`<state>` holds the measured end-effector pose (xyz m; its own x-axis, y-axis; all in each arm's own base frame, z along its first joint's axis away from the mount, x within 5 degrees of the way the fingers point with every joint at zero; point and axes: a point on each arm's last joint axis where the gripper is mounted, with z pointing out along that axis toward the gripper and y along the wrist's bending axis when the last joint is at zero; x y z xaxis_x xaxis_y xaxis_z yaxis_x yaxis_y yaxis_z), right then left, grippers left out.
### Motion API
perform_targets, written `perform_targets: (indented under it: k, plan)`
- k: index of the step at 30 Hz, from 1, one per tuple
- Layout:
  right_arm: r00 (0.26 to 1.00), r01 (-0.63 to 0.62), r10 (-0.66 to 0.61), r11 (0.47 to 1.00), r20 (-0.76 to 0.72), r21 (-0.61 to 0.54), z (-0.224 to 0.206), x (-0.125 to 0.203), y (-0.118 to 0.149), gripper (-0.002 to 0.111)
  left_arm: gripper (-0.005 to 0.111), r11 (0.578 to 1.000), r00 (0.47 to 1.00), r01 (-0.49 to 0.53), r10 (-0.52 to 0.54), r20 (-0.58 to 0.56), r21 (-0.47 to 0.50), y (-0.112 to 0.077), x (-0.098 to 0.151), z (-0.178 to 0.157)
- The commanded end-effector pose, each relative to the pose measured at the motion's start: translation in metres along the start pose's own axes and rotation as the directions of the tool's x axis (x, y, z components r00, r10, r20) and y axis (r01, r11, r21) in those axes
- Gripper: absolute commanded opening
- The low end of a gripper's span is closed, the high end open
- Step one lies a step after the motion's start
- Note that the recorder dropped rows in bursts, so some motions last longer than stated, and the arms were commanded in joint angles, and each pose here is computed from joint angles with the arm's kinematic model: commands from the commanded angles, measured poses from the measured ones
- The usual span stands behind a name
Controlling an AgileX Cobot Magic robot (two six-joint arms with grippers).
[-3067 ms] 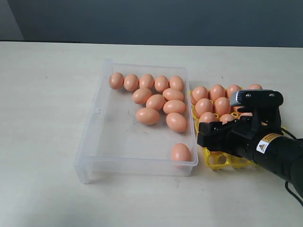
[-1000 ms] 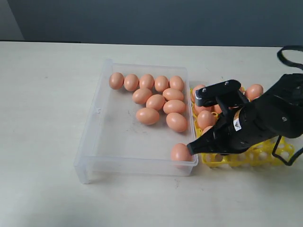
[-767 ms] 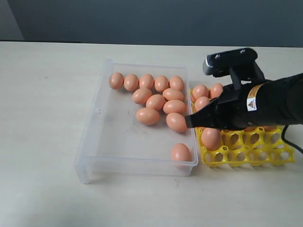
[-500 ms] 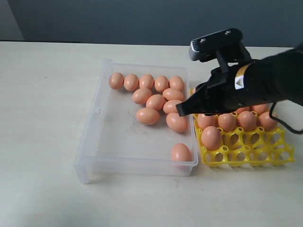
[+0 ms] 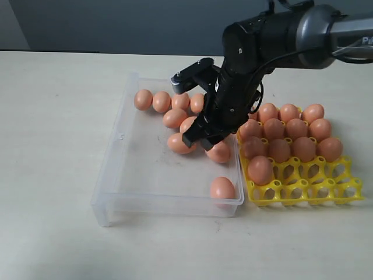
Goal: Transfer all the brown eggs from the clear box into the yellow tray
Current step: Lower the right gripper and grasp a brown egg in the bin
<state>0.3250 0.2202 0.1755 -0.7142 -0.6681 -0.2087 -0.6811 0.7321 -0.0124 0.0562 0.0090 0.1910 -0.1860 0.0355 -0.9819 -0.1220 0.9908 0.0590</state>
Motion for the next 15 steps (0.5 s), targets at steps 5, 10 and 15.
perform_targets:
  k: [5,10,15]
  plan:
    - [0.993,0.049,-0.046,0.998,-0.109,0.025,0.038,0.001,-0.005,0.046,0.012,1.0,1.0,0.003,-0.003,0.006,0.003,0.0,0.001,0.0]
    - [0.994,0.048,-0.045,0.999,-0.1,0.025,0.041,0.0,-0.005,0.046,0.012,1.0,1.0,0.003,-0.003,0.006,0.003,0.0,0.001,0.0]
    - [0.992,0.055,-0.052,0.998,-0.117,0.023,0.048,0.002,-0.005,0.046,0.012,1.0,1.0,0.003,-0.003,0.006,0.003,0.0,0.001,0.0]
